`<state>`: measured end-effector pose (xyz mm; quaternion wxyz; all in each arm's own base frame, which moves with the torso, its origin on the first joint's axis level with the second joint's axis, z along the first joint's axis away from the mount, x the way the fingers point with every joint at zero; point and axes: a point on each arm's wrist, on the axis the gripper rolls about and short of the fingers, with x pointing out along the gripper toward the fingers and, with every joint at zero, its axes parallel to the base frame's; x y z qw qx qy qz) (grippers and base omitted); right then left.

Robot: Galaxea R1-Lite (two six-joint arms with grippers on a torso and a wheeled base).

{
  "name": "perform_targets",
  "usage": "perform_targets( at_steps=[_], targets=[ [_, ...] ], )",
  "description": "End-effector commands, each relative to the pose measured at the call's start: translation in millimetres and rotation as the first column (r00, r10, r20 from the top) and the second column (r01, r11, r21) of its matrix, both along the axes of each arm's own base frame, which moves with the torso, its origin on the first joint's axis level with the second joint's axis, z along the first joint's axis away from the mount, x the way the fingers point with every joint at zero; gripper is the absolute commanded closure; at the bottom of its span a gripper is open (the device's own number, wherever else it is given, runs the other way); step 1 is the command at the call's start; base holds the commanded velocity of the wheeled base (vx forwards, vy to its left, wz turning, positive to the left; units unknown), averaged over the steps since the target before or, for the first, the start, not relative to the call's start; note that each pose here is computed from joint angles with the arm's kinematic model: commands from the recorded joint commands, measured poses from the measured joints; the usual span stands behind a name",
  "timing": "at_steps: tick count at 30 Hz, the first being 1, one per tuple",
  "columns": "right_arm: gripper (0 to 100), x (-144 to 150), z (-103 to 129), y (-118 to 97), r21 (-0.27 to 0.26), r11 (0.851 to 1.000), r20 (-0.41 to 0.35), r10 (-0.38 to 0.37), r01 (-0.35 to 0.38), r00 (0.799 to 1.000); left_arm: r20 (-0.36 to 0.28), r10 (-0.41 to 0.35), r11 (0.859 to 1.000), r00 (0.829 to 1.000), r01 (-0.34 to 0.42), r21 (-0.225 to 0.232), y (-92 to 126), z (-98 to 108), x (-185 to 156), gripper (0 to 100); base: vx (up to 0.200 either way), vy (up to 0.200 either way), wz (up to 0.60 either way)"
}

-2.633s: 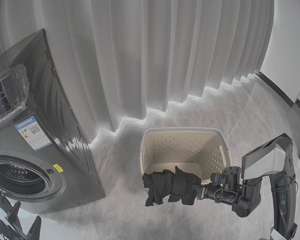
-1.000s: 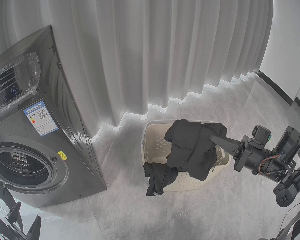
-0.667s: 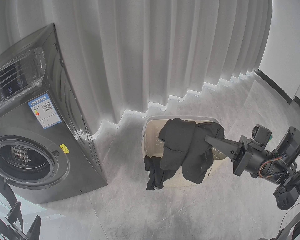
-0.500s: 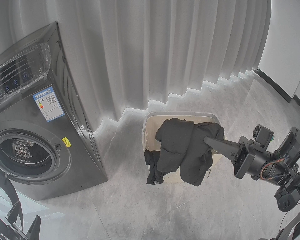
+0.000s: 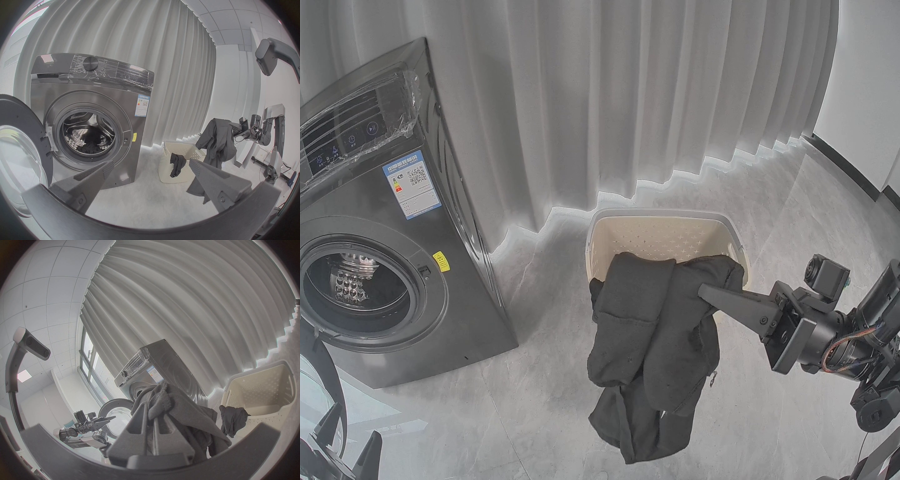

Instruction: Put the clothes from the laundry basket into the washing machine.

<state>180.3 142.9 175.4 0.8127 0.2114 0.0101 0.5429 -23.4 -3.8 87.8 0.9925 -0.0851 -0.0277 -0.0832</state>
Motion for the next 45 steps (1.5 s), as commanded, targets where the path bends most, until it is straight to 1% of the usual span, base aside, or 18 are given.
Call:
perform_targets(
  at_steps=[1, 5, 16, 20, 25, 31, 34, 38, 40, 45],
  targets=[
    [100, 0.7, -4.7, -1.1, -0.014, 1.0, -0.012, -0.011, 0.01, 1.0, -0.004, 0.0, 1.0, 1.0, 0.0, -0.001, 0.0, -5.2, 0.3, 0, -0.2, 0.0, 0.0],
    [100, 3.2, -7.4, -0.1, -0.021, 1.0, -0.021, -0.012, 0.012, 1.0, -0.004, 0.0, 1.0, 1.0, 0.0, 0.001, 0.0, -5.2, 0.3, 0, -0.2, 0.0, 0.0],
    [100, 6.6, -12.5, 2.7, -0.036, 0.999, -0.034, -0.01, 0.009, 0.999, -0.002, 0.002, 1.0, 1.0, -0.002, 0.002, 0.0, -5.0, 0.3, 0, 0.0, 0.0, 0.0],
    [100, 6.2, -12.5, 3.3, -0.043, 0.999, -0.016, -0.014, 0.013, 1.0, -0.004, 0.002, 1.0, 1.0, -0.002, 0.002, 0.0, -5.2, 0.3, 0, 0.0, 0.0, 0.6],
    [100, 7.0, -13.6, 3.5, -0.047, 0.999, -0.018, -0.013, 0.012, 1.0, -0.004, 0.002, 1.0, 1.0, -0.002, 0.002, 0.0, -5.2, 0.3, 0, 0.0, 0.0, 0.6],
    [100, 7.6, -19.1, 3.0, -0.061, 0.998, -0.04, -0.017, 0.015, 0.999, -0.004, 0.002, 1.0, 1.0, -0.002, 0.002, 0.0, -5.2, 0.3, 0, 0.0, 0.0, 0.0],
    [100, 13.0, -26.4, 5.1, -0.087, 0.996, -0.045, -0.024, 0.02, 0.999, -0.003, 0.002, 1.0, 1.0, -0.002, 0.001, 0.0, -5.0, 0.3, 0, 0.0, 0.0, 0.0],
    [100, 15.9, -34.4, 6.5, -0.133, 0.991, -0.014, -0.037, 0.035, 0.999, -0.004, 0.002, 1.0, 1.0, -0.002, 0.001, 0.0, -5.2, 0.3, 0, 0.0, 0.0, 0.0],
    [100, 16.4, -35.1, 6.5, -0.138, 0.99, -0.009, -0.037, 0.036, 0.999, -0.004, 0.001, 1.0, 1.0, -0.001, -0.001, 0.0, -5.2, 0.3, 0, 0.0, 0.0, 0.0],
    [100, 17.6, -34.0, 7.3, -0.134, 0.99, -0.004, -0.037, 0.037, 0.999, -0.004, 0.001, 1.0, 1.0, -0.001, -0.001, 0.0, -5.2, 0.3, 0, 0.0, 0.0, 0.6]
  ],
)
